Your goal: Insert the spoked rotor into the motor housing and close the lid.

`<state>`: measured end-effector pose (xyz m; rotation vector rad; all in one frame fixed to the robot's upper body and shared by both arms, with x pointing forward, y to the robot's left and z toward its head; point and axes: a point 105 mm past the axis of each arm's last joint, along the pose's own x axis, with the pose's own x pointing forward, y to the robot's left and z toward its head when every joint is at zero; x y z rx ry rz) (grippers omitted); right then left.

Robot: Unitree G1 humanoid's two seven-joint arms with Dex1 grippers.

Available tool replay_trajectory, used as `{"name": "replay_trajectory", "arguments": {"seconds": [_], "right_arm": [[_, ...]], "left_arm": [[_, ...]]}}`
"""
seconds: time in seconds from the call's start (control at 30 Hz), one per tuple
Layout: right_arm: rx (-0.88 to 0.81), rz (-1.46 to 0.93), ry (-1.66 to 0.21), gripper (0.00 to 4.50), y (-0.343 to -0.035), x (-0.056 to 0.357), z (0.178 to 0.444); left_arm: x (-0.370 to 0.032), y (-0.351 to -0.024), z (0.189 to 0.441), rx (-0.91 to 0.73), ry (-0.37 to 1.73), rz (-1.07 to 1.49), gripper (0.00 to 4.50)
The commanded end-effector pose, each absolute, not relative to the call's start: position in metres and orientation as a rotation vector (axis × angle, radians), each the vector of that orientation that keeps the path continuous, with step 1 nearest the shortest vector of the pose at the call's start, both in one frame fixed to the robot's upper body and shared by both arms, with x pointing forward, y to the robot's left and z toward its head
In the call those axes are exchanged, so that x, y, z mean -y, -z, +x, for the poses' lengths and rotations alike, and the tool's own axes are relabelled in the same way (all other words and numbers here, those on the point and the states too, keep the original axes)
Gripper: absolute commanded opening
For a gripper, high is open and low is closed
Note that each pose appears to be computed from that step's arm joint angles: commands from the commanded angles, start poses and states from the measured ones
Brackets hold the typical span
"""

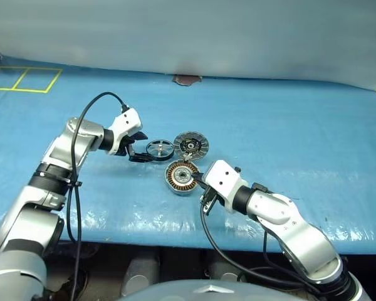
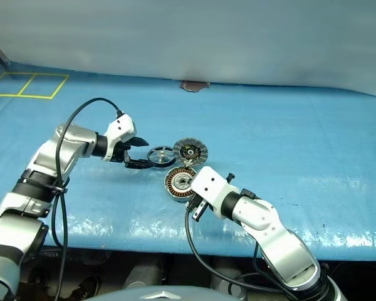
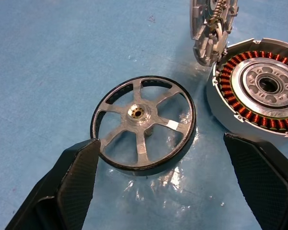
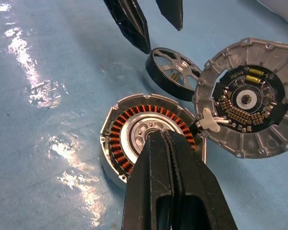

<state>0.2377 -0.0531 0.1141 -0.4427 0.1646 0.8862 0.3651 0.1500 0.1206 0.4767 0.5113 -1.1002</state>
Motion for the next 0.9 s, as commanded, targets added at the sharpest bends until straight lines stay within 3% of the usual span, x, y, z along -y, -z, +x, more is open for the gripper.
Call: {"name": "replay_trajectory", "arguments": {"seconds": [0.03,0.17,0.4,0.5,0.9], "right_arm": [[-0.123,-0.439,-0.919,0.58,-0.121,0.046,0.235],[-0.093,-0.443,-0.872,1.82,-0.124,0.046,0.242],[-0.072,-0.465,-0.815,1.82,-0.122,0.047,0.248],[-0.066,-0.456,-0.804,1.86,-0.122,0.046,0.248],[-0.043,-0.43,-0.773,1.86,-0.121,0.041,0.25]], "left_arm": [[-0.147,-0.132,0.374,-0.471,1.125,0.521,4.5],[-0.147,-0.133,0.383,-0.478,1.122,0.526,4.5],[-0.143,-0.131,0.39,-0.545,1.136,0.495,4.5],[-0.142,-0.131,0.391,-0.565,1.152,0.493,3.91],[-0.148,-0.127,0.389,-0.769,1.14,0.467,3.91]]}}
